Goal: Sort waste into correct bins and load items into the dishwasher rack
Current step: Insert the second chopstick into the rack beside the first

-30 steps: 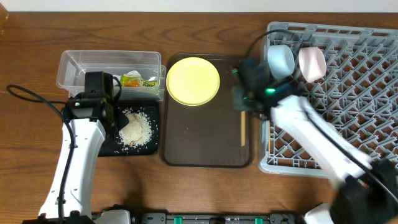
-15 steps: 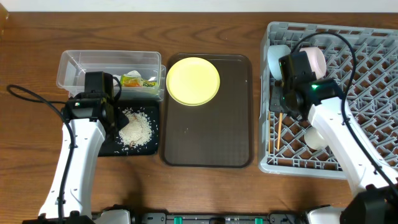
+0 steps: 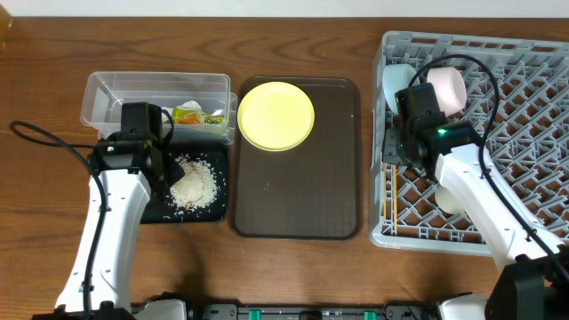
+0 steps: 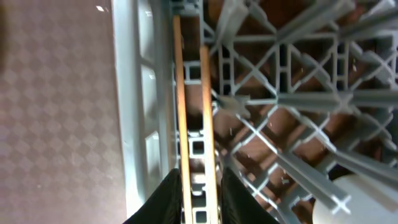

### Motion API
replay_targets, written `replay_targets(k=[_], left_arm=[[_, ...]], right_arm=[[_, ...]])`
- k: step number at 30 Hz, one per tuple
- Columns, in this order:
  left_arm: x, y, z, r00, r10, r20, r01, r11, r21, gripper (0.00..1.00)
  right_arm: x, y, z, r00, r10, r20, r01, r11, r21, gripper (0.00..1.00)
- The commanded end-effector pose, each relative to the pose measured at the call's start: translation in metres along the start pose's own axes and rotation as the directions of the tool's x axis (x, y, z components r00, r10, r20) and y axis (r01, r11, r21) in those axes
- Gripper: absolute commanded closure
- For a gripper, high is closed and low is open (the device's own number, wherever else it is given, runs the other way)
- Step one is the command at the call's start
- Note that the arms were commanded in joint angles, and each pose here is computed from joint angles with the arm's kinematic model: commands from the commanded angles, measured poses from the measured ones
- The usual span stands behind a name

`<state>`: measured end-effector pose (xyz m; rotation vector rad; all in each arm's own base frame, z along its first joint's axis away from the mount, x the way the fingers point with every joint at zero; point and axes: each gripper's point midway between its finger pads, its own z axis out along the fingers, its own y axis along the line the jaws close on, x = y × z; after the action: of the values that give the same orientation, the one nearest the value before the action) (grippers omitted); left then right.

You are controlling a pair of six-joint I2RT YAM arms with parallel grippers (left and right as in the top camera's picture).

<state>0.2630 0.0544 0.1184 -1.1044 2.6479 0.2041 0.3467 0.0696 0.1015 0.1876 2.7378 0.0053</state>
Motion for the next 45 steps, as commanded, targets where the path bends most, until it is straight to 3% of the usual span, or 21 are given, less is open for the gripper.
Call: replay_targets(k=[1, 3, 5, 7, 9, 21, 28, 45], left_arm=[[-0.003, 0.001, -0.004, 1.000, -0.017, 0.011, 0.017, 1.000, 0.005, 0.43], [-0.002, 0.001, -0.004, 1.000, -0.017, 0.011, 0.017, 1.000, 0.005, 0.43], [-0.002, 0.001, -0.004, 1.000, -0.017, 0.011, 0.017, 1.000, 0.005, 0.43], [-0.003, 0.001, -0.004, 1.000, -0.017, 0.011, 0.017, 1.000, 0.005, 0.43], [-0.003, 0.001, -0.004, 1.000, -0.017, 0.011, 0.017, 1.000, 0.005, 0.43], [-0.002, 0.001, -0.004, 1.000, -0.017, 0.011, 0.017, 1.000, 0.006, 0.43], [-0.002, 0.001, -0.004, 1.000, -0.016, 0.009, 0.016, 1.000, 0.004, 0.43], [-0.003, 0.000, -0.004, 1.000, -0.017, 0.014, 0.017, 1.000, 0.008, 0.43]], right_arm=[[-0.012, 0.006, -0.003, 0.999, -0.019, 0.042, 0.021, 0.999, -0.038, 0.81], [-0.024, 0.025, -0.011, 0.995, -0.051, 0.084, 0.062, 0.989, -0.134, 0.83], [-0.032, 0.052, -0.022, 0.988, -0.092, 0.125, 0.123, 0.954, -0.275, 0.92], [-0.030, 0.079, -0.033, 0.980, -0.137, 0.141, 0.185, 0.888, -0.421, 0.98], [-0.017, 0.094, -0.037, 0.978, -0.177, 0.110, 0.209, 0.839, -0.503, 0.99], [0.060, 0.060, -0.007, 0.954, -0.250, -0.168, 0.183, 0.925, -0.333, 0.99], [0.060, 0.032, -0.001, 0.959, -0.210, -0.192, 0.177, 0.969, -0.174, 0.99], [0.073, 0.021, -0.003, 0.945, -0.213, -0.249, 0.184, 0.974, -0.134, 0.98]])
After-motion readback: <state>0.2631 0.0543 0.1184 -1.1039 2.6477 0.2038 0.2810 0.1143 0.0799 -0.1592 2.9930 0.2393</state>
